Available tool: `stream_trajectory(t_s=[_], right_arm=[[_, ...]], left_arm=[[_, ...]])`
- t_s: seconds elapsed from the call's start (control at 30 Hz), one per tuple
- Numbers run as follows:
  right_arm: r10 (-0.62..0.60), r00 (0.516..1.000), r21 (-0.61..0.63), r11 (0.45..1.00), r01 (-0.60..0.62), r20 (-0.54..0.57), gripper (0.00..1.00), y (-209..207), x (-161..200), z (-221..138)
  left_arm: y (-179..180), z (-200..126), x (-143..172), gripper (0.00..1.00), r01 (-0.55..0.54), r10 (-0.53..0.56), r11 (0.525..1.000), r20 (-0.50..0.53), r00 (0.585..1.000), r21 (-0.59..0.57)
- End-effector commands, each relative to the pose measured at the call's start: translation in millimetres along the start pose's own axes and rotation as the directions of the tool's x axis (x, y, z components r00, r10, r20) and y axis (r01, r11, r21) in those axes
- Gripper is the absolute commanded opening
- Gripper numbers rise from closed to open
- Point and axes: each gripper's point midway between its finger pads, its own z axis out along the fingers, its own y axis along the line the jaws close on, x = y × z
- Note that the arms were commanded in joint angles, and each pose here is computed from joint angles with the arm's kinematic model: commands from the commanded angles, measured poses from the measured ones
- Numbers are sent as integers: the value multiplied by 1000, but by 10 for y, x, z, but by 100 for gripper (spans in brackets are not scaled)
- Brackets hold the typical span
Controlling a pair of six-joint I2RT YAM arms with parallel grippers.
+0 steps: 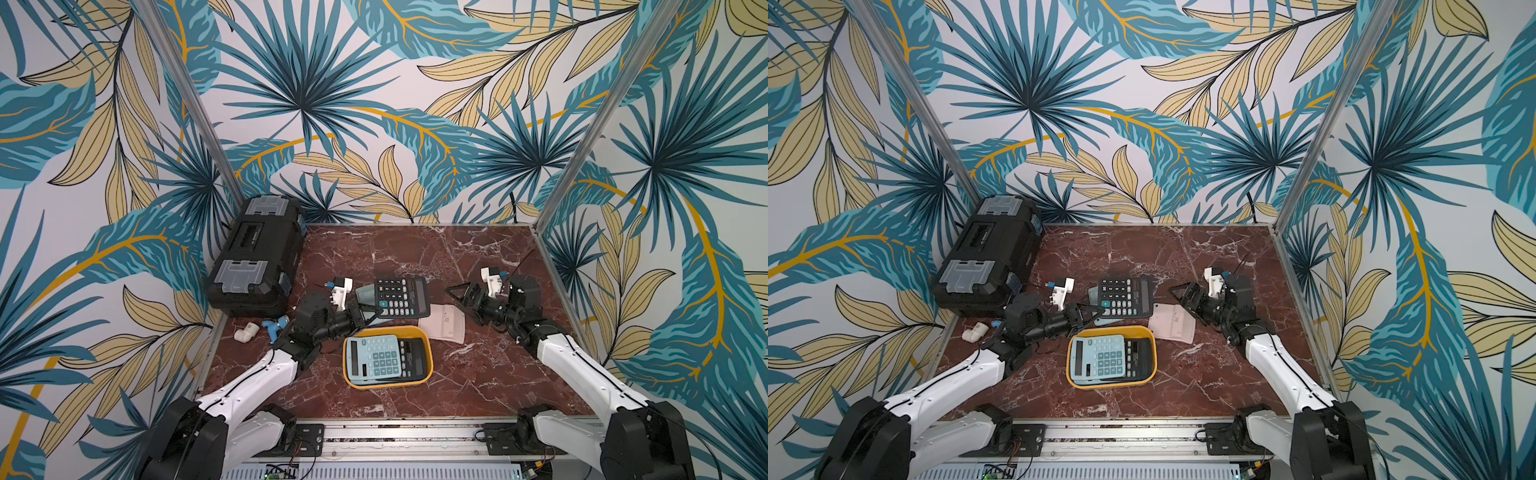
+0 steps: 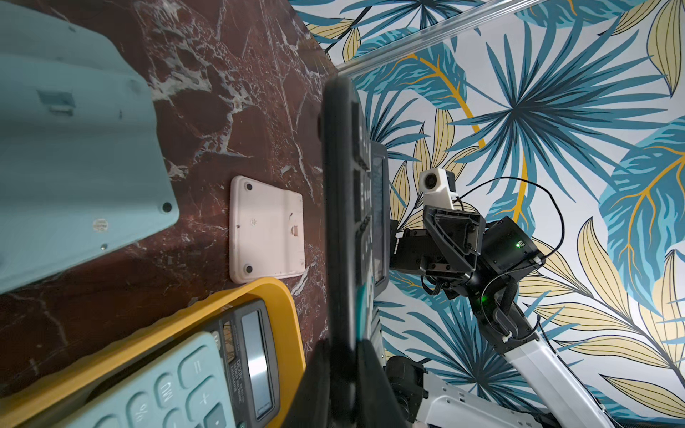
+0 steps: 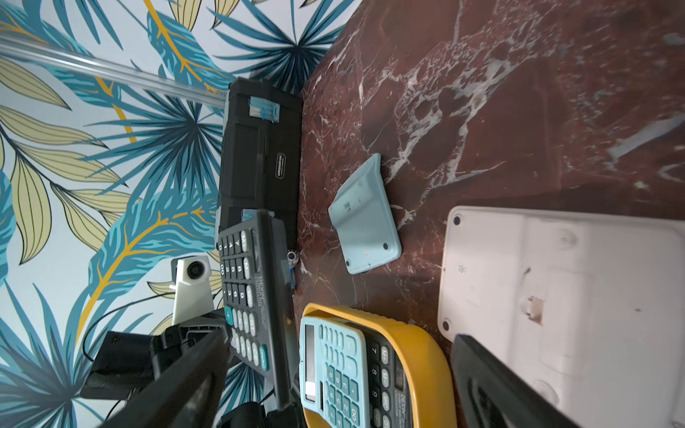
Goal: Put the calculator in the storage box
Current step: Pick up the calculator at the center of the board.
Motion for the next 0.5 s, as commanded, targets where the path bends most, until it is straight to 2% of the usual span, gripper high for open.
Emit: stream_trajectory(t_s=[0.0,0.07,0.23,0.47], right_arm=[[-43,999,-53,998,42,-21,99,113,44,103],[-65,997,-95,994,61,-38,94,177,82,153],[-93,995,-110,990,87,-48,73,192,115,224],[-97,990,-125,989,84,-104,59,202,165,367]], left_arm=[[-51,-43,15,0,-9,8,999,9,1000,44],[-34,-46,21,0,-4,3,999,10,1000,40],[14,-53,72,0,9,-9,999,-5,1000,35],[42,-75,123,0,13,-12,999,-16,1000,34]])
